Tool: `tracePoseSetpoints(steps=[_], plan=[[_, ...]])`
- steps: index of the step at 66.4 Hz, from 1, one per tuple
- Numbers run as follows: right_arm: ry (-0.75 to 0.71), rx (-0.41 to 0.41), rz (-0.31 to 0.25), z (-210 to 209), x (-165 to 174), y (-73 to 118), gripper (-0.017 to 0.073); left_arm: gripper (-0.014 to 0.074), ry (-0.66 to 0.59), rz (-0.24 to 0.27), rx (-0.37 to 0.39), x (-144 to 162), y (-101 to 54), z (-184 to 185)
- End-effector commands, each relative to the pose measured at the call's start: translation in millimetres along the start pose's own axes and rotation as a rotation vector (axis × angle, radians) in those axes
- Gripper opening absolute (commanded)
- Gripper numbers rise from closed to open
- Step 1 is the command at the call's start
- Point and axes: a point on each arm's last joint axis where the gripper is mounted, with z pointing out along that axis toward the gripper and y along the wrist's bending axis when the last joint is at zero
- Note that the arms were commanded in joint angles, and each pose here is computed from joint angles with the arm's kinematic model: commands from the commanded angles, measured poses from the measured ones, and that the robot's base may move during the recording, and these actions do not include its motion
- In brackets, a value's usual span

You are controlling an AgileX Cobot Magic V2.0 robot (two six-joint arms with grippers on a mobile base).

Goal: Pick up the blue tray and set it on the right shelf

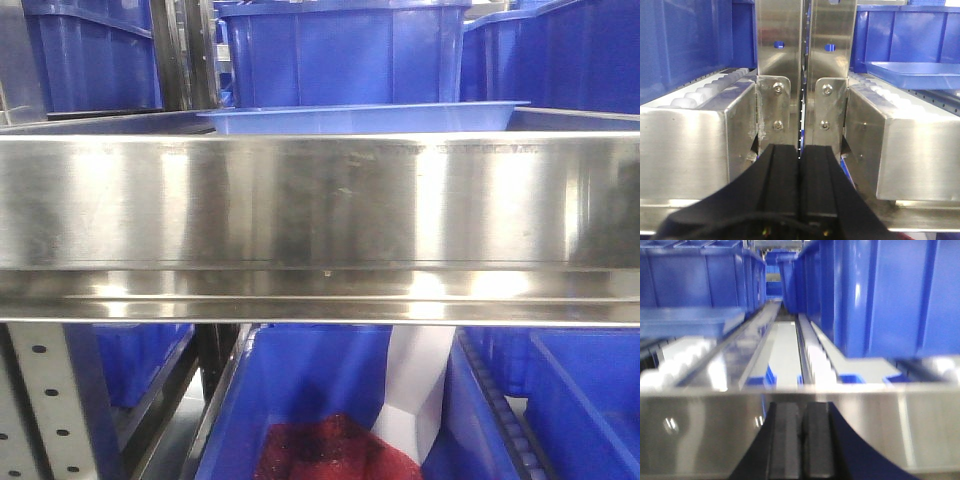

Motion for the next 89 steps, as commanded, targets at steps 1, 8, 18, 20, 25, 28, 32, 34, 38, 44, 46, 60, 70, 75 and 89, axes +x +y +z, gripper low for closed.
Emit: tracePoseSetpoints(steps=[1, 8, 18, 20, 25, 28, 32, 34, 38, 44, 46, 60, 70, 75, 89], plan=[[-0.149, -0.003, -0.005, -3.3, -16.6, 0.6, 0.0052, -0.0049, -0.07, 0.008, -0.012, 1.7, 1.0, 0.0], [-0.155, -0.003, -0.005, -3.4, -17.1, 0.6, 0.0052, -0.0049, -0.07, 0.008, -0.012, 1.7, 1.0, 0.0], [-0.151, -0.003, -0.005, -3.4, -16.8, 0.6, 0.0052, -0.0049, -0.07, 0.008, -0.012, 1.7, 1.0, 0.0], [-0.151, -0.003, -0.005, -3.4, -16.8, 0.6, 0.0052, -0.0049, -0.07, 0.008, -0.012, 1.7, 1.0, 0.0], [-0.151, -0.003, -0.005, -3.4, -16.8, 0.6, 0.0052, -0.0049, -0.07, 0.008, -0.012, 1.7, 1.0, 0.0], [-0.151, -0.003, -0.005, -3.4, -16.8, 0.6, 0.0052, -0.0049, -0.07, 0.008, -0.012, 1.7, 1.0, 0.0], [-0.151, -0.003, -0.005, -3.4, -16.8, 0.6, 0.0052, -0.0049, -0.07, 0.008, -0.012, 1.7, 1.0, 0.0], [-0.151, -0.003, -0.005, -3.4, -16.8, 0.6, 0.0052, -0.0049, -0.07, 0.008, -0.012, 1.7, 1.0, 0.0], [-0.151, -0.003, -0.005, -3.4, -16.8, 0.6, 0.0052, -0.0049, -0.07, 0.008, -0.012, 1.7, 1.0, 0.0], [-0.151, -0.003, -0.005, -3.4, -16.8, 0.6, 0.0052, -0.0049, -0.07, 0.008, -0.012, 1.7, 1.0, 0.0], [-0.151, -0.003, -0.005, -3.4, -16.8, 0.6, 0.0052, -0.0049, -0.07, 0.008, -0.012, 1.7, 1.0, 0.0], [-0.151, -0.003, -0.005, -3.4, -16.8, 0.6, 0.0052, -0.0049, -0.07, 0.008, -0.012, 1.7, 1.0, 0.0], [-0.151, -0.003, -0.005, -3.4, -16.8, 0.6, 0.0052, -0.0049, -0.07, 0.008, -0.012, 1.7, 1.0, 0.0], [-0.151, -0.003, -0.005, -3.4, -16.8, 0.6, 0.0052, -0.0049, -0.07, 0.008, -0.012, 1.7, 1.0, 0.0], [-0.151, -0.003, -0.005, -3.4, -16.8, 0.6, 0.0052, -0.0049, -0.07, 0.008, -0.012, 1.7, 1.0, 0.0]])
